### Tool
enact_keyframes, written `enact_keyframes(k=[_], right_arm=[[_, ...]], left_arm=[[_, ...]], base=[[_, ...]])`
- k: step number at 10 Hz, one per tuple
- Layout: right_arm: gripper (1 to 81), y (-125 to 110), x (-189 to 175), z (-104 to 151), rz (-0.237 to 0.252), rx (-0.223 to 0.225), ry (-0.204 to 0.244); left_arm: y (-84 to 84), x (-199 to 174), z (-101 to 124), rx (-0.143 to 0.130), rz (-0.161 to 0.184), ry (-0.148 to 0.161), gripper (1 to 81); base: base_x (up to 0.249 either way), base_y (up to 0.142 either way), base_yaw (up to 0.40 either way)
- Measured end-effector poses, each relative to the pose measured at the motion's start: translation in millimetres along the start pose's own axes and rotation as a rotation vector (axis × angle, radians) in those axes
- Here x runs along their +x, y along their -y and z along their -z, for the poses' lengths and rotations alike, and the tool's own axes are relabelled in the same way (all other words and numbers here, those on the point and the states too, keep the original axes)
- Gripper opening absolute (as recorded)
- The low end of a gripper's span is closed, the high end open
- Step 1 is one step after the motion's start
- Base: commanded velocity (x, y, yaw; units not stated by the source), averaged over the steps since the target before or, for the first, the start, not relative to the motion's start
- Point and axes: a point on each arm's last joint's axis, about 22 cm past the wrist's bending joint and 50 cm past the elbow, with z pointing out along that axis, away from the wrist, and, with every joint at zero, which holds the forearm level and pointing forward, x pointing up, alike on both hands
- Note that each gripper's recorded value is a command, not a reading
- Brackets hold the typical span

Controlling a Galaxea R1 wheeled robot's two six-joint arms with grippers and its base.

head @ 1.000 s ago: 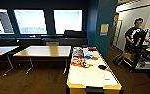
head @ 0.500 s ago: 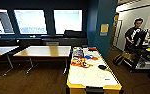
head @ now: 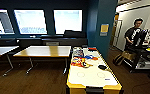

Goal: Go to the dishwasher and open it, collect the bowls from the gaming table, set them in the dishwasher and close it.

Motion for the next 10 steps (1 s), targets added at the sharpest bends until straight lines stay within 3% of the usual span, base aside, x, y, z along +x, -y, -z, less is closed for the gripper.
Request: enact_keyframes(k=[2, 4, 7, 10], right_arm=[[1.0, -6, -21, -7, 0.042, -0.038, 0.016], [1.0, -12, -46, -12, 0.075, -0.071, 0.033], [1.0, 6, -78, -19, 0.094, -0.056, 0.061], [1.0, -9, -74, -17, 0.105, -0.097, 0.05]], left_arm=[[5.1, -13, -6, 0.01, -0.007, -0.001, 1.0], [28.0, -30, -7, 0.058, -0.021, 0.011, 1.0], [51.1, -56, -11, 0.107, -0.033, 0.01, 1.0], [71.0, -71, -14, 0.151, -0.052, -0.006, 1.0]], base=[[0.0, 0.0, 0.0], [0.0, 0.0, 0.0], [0.0, 0.0, 0.0], [0.0, 0.0, 0.0]])
